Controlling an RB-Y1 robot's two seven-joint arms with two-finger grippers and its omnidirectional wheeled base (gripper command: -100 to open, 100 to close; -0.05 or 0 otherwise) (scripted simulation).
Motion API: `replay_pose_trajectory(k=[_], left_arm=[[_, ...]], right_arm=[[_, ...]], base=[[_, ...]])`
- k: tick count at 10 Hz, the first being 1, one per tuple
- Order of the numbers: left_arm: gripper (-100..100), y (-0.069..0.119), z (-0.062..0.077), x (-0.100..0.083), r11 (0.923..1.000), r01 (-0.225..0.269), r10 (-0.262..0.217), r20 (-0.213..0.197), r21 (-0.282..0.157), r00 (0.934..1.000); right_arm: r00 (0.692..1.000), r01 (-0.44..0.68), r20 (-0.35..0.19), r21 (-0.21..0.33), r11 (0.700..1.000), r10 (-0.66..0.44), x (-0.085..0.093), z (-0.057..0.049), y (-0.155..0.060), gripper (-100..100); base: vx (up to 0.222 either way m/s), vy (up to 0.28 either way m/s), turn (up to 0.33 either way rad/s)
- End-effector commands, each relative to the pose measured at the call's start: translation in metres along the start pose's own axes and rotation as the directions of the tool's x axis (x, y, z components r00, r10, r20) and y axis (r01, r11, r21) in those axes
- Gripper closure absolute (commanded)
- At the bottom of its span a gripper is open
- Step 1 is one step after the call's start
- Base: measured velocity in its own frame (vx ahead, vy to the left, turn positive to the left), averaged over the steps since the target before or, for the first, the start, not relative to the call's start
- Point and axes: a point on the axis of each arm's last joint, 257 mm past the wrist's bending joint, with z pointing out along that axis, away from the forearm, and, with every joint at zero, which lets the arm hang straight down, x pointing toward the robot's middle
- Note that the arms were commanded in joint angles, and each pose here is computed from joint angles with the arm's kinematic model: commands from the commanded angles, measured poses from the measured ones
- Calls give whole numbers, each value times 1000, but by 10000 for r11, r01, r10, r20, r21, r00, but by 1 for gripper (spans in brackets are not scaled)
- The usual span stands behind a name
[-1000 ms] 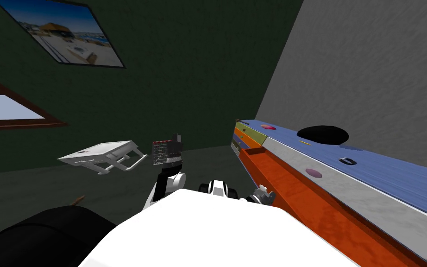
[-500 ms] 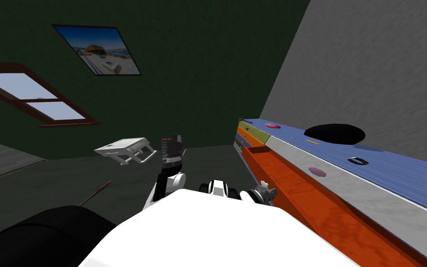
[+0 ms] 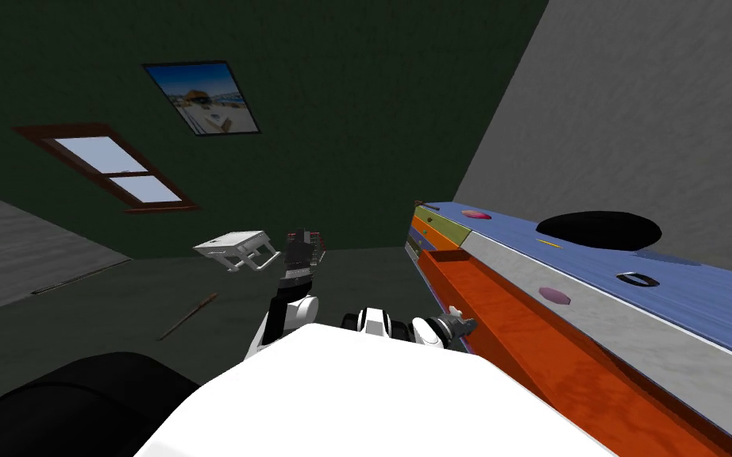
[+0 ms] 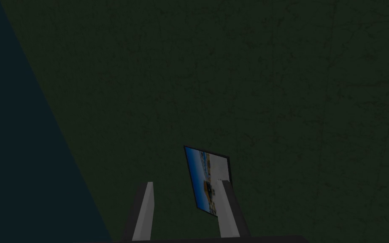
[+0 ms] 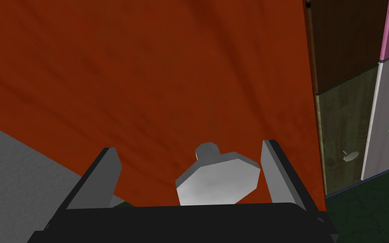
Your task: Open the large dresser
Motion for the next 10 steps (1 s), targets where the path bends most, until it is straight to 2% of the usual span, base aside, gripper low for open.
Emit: replay_pose_trajectory(k=[1,2,3,4,5,6,7,8,10], left_arm=[[0,0,0,0,10000,-1,1,0,-1,10000],[0,0,0,0,10000,0,0,0,0,10000],[0,0,0,0,10000,-1,1,0,-1,10000],[0,0,0,0,10000,1,-1,0,0,10000],[0,0,0,0,10000,-1,1,0,-1,10000],[0,0,0,0,10000,0,0,0,-1,10000],[0,0,0,0,10000,-1,1,0,-2,10000],[0,0,0,0,10000,-1,1,0,-2,10000],[0,0,0,0,10000,-2,2,0,-2,10000]], right_arm=[[9995,-123,-298,276,9995,131,-16,15,-14,-100],[9993,-137,-350,251,9996,145,-15,15,-13,-100],[9979,-97,-635,307,9995,116,-18,22,-17,-100],[9979,-168,-619,302,9994,187,-22,23,-17,-100],[9959,-196,-874,338,9992,225,-30,30,-21,-100],[9958,-200,-888,330,9993,229,-29,30,-21,-100],[9951,-48,-990,85,10000,56,-19,23,-13,-100],[9948,-8,-1021,-8,10000,7,-18,22,-10,0],[9941,37,-1082,-203,9998,-58,-13,18,-3,0]], base=[[-119,15,195],[-95,7,95],[-126,2,170],[-102,5,113],[-96,8,185],[-81,13,76],[-17,3,27],[10,-1,19],[10,1,13]])
